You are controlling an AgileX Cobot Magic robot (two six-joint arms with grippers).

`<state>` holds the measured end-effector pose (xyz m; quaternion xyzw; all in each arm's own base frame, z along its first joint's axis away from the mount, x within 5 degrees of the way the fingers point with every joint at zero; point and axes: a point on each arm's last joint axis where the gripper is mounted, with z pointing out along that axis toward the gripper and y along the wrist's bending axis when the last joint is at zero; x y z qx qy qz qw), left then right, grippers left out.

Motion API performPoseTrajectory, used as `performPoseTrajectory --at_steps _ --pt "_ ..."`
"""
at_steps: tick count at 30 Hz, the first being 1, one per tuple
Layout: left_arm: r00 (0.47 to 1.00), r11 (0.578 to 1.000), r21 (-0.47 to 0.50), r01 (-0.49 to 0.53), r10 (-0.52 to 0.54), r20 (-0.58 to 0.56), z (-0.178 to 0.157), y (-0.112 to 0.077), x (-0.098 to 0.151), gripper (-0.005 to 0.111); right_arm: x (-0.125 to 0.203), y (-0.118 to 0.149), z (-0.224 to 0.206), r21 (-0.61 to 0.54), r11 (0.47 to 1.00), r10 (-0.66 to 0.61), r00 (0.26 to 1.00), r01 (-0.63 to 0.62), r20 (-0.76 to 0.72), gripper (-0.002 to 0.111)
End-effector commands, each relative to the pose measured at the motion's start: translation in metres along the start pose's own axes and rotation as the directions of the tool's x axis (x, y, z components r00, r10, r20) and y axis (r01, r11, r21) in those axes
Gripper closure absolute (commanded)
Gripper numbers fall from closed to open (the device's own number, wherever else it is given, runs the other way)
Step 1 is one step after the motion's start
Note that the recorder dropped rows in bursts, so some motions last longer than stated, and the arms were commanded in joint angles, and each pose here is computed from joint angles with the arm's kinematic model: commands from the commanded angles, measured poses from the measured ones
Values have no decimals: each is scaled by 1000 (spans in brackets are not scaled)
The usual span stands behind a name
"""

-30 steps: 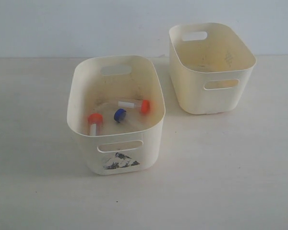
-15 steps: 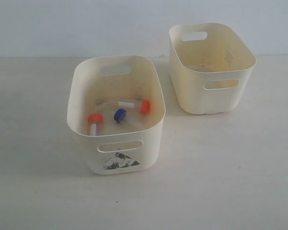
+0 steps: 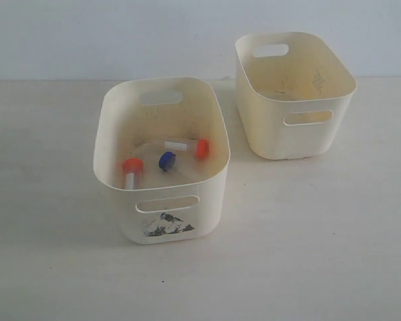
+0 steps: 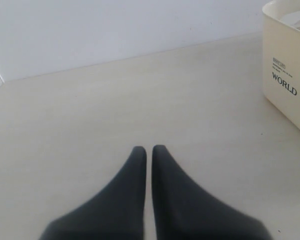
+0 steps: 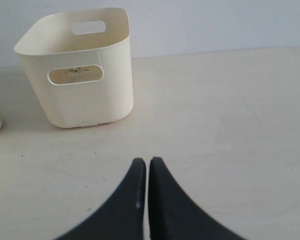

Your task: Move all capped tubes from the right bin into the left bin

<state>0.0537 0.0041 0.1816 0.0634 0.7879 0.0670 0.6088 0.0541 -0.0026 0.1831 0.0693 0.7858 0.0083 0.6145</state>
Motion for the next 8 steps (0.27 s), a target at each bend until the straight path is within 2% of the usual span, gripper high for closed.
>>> performPoseTrajectory --at_steps 1,8 --pt "1000 1000 2 12 -12 7 0 0 -2 102 -1 0 0 4 1000 -7 1000 7 10 106" --pt "1000 1000 2 12 -12 7 0 0 -2 102 -2 0 0 4 1000 -6 1000 6 26 106"
